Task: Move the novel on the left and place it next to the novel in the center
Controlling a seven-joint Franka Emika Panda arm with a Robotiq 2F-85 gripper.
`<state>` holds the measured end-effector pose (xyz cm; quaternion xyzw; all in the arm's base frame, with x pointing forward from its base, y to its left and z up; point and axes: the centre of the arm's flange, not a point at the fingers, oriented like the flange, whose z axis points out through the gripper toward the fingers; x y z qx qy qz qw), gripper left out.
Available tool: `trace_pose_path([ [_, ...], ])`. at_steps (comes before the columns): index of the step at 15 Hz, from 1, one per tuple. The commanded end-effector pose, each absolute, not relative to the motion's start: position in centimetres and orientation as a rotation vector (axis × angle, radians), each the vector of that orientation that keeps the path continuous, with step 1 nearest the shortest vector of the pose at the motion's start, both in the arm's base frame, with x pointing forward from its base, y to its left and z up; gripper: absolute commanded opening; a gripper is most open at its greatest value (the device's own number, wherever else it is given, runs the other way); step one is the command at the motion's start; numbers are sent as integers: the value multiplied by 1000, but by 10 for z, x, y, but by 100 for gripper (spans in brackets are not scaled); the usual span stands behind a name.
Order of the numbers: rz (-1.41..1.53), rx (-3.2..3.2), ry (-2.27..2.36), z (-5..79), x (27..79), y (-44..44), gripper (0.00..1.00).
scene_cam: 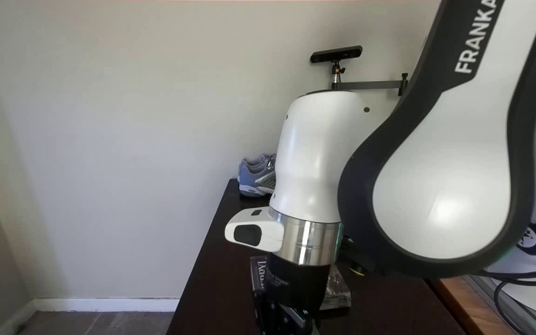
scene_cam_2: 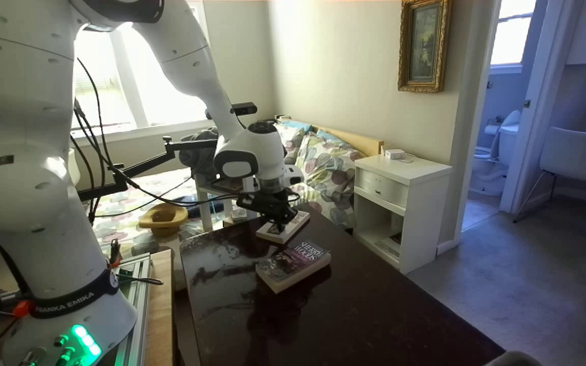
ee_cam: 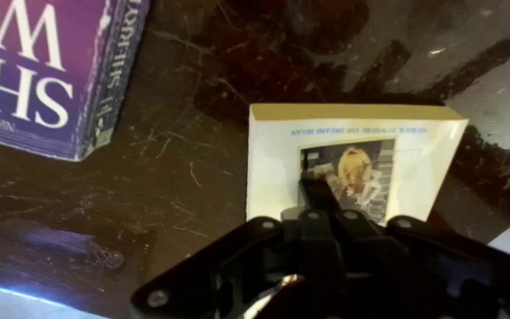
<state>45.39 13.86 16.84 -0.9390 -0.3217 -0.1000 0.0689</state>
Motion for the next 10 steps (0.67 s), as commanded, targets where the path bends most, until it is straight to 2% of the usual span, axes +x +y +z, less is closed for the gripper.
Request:
trace_pose_path([
  [1, -203, -2880, -886, 157, 434, 118, 0],
  [10, -66, -2967, -662, 160, 391, 93, 0],
])
